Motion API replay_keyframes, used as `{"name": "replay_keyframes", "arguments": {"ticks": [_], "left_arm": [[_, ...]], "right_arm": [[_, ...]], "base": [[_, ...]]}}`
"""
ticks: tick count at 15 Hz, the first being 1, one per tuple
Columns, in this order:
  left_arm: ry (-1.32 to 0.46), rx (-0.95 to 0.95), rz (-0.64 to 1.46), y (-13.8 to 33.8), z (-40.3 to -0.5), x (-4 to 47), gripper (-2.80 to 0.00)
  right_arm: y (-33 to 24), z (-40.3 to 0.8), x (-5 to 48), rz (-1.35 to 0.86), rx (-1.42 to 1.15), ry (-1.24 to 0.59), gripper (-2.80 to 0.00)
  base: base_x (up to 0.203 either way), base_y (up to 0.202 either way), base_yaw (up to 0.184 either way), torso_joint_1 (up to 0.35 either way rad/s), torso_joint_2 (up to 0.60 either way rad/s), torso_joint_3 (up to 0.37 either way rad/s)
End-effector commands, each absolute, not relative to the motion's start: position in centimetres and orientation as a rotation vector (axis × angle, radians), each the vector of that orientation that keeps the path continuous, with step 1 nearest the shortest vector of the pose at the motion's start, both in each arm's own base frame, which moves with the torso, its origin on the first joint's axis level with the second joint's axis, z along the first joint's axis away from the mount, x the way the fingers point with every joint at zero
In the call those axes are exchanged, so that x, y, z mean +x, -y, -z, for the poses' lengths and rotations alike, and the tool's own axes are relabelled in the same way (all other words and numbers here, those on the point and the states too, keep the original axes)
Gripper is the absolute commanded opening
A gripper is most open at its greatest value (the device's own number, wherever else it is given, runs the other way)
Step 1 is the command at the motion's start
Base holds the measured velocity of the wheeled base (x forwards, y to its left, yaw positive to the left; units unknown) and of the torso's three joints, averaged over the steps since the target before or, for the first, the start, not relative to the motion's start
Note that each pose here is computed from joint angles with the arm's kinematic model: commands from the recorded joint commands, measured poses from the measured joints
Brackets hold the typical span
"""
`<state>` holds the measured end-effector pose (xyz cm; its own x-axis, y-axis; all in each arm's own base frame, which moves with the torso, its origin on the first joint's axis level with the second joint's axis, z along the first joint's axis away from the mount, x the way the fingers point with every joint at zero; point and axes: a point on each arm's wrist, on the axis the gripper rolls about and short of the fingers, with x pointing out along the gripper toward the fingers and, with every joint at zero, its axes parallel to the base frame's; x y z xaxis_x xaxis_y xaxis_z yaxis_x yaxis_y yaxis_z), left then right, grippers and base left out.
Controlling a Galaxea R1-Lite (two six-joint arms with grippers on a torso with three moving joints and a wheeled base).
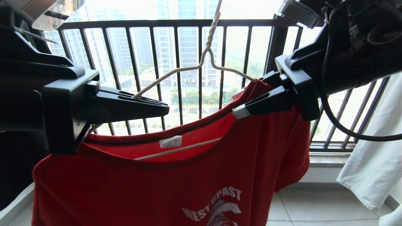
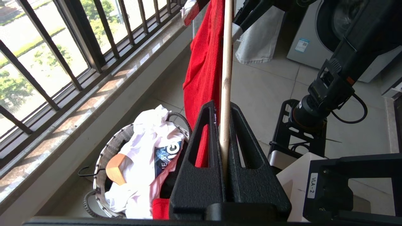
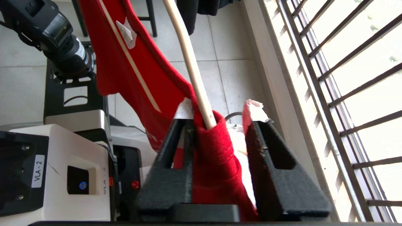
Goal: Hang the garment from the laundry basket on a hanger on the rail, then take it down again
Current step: Hang the clothes rack on the clothesline
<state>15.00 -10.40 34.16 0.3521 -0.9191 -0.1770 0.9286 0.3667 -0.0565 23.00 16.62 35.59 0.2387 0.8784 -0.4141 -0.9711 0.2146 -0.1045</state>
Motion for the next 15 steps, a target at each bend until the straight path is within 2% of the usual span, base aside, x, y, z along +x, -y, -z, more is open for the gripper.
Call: {"name": "replay_keyframes", "arguments": {"ticks": [1, 9, 10, 15], "left_arm": [[-0.192, 0.055, 1.197, 10.54, -34.07, 15.28, -2.80], [-0.184, 0.055, 1.196, 10.79, -34.01, 15.75, -2.80], [-0.184, 0.058, 1.196, 10.81, -33.99, 15.80, 0.00], [-0.184, 0.061, 1.191, 10.92, -33.92, 16.05, 0.00]], "right_arm": [[-16.53, -35.68, 22.81, -1.313, -0.376, -0.289, -2.80], [-16.18, -36.00, 22.28, -1.312, -0.377, -0.280, -2.80], [-16.06, -36.15, 22.09, -1.311, -0.377, -0.275, -2.80], [-15.97, -36.21, 22.03, -1.310, -0.377, -0.272, -2.80]], "base": [[0.000, 0.000, 0.000, 0.000, 0.00, 0.000], [0.000, 0.000, 0.000, 0.000, 0.00, 0.000], [0.000, 0.000, 0.000, 0.000, 0.00, 0.000], [0.000, 0.000, 0.000, 0.000, 0.00, 0.000]]}}
